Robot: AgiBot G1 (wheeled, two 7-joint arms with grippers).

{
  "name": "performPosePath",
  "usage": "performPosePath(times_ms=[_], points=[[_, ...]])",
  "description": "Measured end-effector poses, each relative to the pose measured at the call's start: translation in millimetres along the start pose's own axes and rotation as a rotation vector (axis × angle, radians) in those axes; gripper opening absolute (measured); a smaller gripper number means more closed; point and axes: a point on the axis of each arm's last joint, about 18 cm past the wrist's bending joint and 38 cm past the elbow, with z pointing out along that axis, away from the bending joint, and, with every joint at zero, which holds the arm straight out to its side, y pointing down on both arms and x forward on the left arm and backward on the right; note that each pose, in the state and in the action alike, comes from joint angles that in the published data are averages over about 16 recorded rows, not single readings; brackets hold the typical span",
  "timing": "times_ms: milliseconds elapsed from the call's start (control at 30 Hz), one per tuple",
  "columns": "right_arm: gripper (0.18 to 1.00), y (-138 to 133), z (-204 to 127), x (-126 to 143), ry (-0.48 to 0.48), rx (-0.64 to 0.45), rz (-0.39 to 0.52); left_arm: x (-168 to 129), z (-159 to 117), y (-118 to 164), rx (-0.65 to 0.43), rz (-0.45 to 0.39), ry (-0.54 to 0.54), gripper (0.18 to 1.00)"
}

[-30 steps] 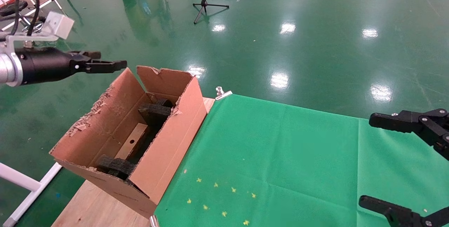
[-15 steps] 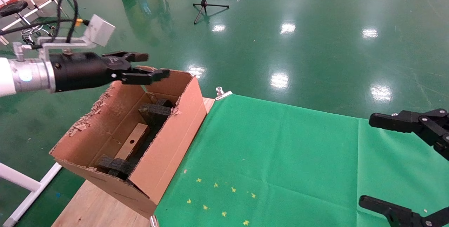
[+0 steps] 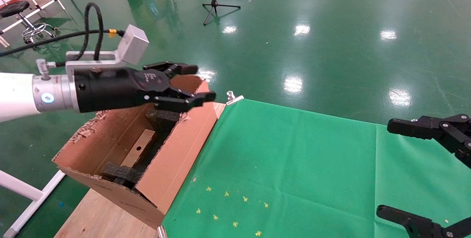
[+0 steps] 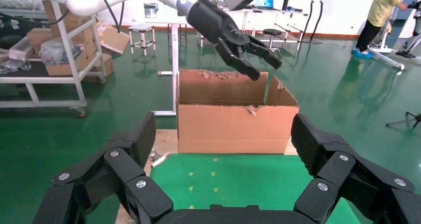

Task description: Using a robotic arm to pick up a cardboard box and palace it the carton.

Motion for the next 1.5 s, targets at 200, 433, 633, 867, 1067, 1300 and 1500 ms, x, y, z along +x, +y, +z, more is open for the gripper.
performPosePath(times_ms=[200, 433, 633, 867, 1067, 1300, 1500], points=[[1.001, 0.0, 0.0, 0.0, 0.0, 0.0, 0.0, 26.7, 9.8, -4.0, 0.051, 0.044, 0.109, 1.001], [1.001, 0.0, 0.0, 0.0, 0.0, 0.0, 0.0, 58.1, 17.1, -8.4, 0.118, 0.095, 0.231, 1.001], [1.001, 0.0, 0.0, 0.0, 0.0, 0.0, 0.0, 85.1, 19.7, -12.0, 0.181, 0.138, 0.333, 1.001], [1.001, 0.0, 0.0, 0.0, 0.0, 0.0, 0.0, 113.4, 19.0, -15.5, 0.254, 0.182, 0.438, 1.001], [1.001, 0.0, -0.1, 0.0, 0.0, 0.0, 0.0, 127.9, 17.1, -17.3, 0.295, 0.202, 0.492, 1.001], [1.001, 0.1, -0.1, 0.1, 0.001, 0.0, 0.0, 132.0, 16.4, -17.9, 0.308, 0.207, 0.507, 1.001], [1.001, 0.0, -0.1, 0.1, 0.001, 0.0, 0.0, 129.3, 16.9, -17.5, 0.301, 0.204, 0.497, 1.001]])
